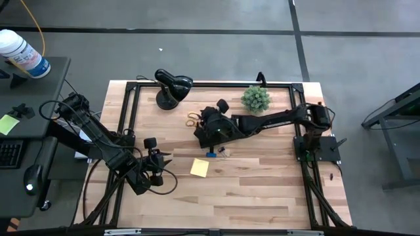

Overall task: Pick and place office supplies into organizer
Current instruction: Put the sticky notes into the black desk organizer

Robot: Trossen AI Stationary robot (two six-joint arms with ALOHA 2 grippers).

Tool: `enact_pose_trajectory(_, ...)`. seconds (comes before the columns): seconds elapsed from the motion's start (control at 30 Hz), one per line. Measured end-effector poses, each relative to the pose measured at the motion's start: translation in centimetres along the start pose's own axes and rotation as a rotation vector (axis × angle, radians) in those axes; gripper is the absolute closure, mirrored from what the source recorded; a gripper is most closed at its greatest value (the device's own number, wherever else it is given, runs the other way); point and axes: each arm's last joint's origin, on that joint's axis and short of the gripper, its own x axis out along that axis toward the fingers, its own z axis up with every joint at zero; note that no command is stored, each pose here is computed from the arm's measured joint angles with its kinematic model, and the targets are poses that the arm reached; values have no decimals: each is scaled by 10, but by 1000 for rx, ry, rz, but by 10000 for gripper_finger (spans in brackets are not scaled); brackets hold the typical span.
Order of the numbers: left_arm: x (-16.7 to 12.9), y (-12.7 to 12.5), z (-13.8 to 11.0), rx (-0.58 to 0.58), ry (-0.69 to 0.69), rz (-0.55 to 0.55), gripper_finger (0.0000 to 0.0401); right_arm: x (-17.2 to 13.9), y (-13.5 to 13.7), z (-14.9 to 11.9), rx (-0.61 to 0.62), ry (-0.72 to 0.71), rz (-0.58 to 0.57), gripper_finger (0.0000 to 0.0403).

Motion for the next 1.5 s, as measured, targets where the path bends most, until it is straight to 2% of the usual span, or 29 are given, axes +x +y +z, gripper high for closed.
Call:
enact_pose_trajectory(0.13, 0, 0, 0, 2, -4, 7, 300, -14, -12, 11, -30, 29, -11, 305)
enact_pose_trajectory(0.27, 0, 0, 0, 2, -3, 7, 300, -39, -21, 30, 44, 40, 118, 305)
enact_pose_trajectory(0.4, 0, 0, 0, 2, -4, 8, 300, -63, -20, 33, 91, 126, 248, 305)
enact_pose_trajectory(0.57, 0, 1, 0, 15, -8, 14, 300, -78, -2, 14, 33, 303, 394, 305)
enact_pose_trajectory(0.77, 0, 1, 0, 43, -10, 16, 300, -74, 40, -8, 41, 344, 602, 305)
enact_pose_trajectory(0.97, 0, 0, 0, 47, 4, -2, 300, -56, 62, -36, 86, 407, 605, 305)
enact_pose_trajectory(1.2, 0, -1, -4, 63, 83, -78, 300, -47, 72, -54, -1, 429, 626, 305)
enact_pose_trajectory(1.27, 3, 0, -4, 5, 144, -125, 300, -47, 71, -55, -8, 432, 607, 305)
enact_pose_trajectory(1.4, 16, 1, -8, -232, 283, -199, 300, -48, 67, -57, -23, 459, 559, 305)
enact_pose_trajectory(1.5, 29, -1, -12, -346, 288, -256, 300, -56, 62, -60, -60, 526, 537, 305)
